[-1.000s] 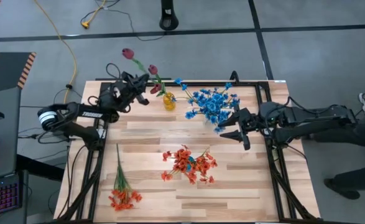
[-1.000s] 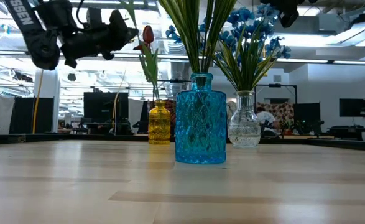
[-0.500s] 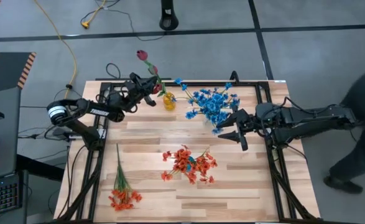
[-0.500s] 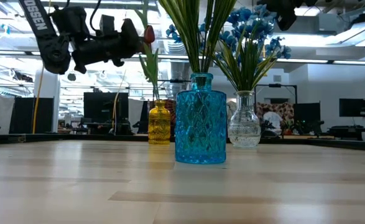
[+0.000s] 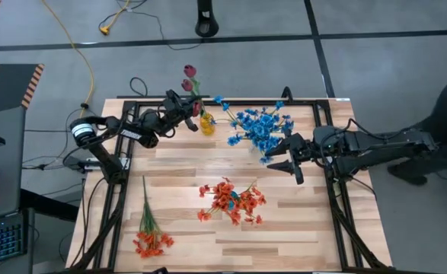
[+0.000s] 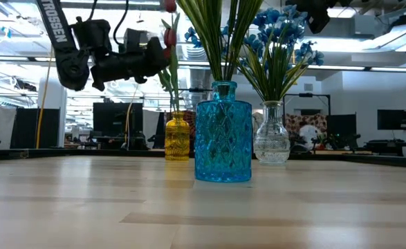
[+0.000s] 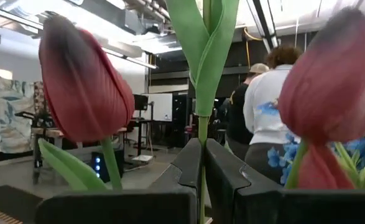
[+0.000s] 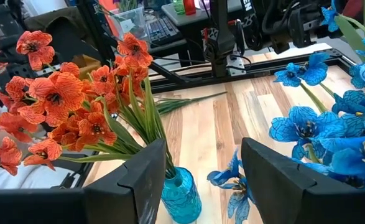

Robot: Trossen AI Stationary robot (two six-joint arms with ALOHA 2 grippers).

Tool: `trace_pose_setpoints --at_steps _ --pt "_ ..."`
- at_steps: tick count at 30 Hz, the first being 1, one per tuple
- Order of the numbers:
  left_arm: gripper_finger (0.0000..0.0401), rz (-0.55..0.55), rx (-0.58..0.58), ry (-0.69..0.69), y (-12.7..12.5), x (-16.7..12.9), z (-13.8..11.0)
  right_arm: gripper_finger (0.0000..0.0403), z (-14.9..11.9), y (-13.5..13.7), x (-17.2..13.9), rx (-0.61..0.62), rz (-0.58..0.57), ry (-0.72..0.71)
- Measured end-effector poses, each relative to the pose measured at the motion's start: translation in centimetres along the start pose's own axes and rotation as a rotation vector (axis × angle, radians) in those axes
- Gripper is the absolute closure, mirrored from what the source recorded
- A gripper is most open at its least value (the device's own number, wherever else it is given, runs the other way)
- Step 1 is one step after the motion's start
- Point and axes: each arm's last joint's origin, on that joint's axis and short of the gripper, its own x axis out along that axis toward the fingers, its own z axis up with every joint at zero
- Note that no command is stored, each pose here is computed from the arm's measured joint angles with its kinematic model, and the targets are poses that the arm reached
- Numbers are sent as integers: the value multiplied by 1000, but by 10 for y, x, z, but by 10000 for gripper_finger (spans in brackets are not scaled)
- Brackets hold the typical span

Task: Sort flowers into vase by color
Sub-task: Put the red flower into the yellow vase

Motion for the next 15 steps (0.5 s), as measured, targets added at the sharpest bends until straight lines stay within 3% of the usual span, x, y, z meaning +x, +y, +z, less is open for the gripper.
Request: trace_pose_setpoints --at_steps 15 --pt "401 -10 21 31 0 0 -5 168 0 0 0 1 1 0"
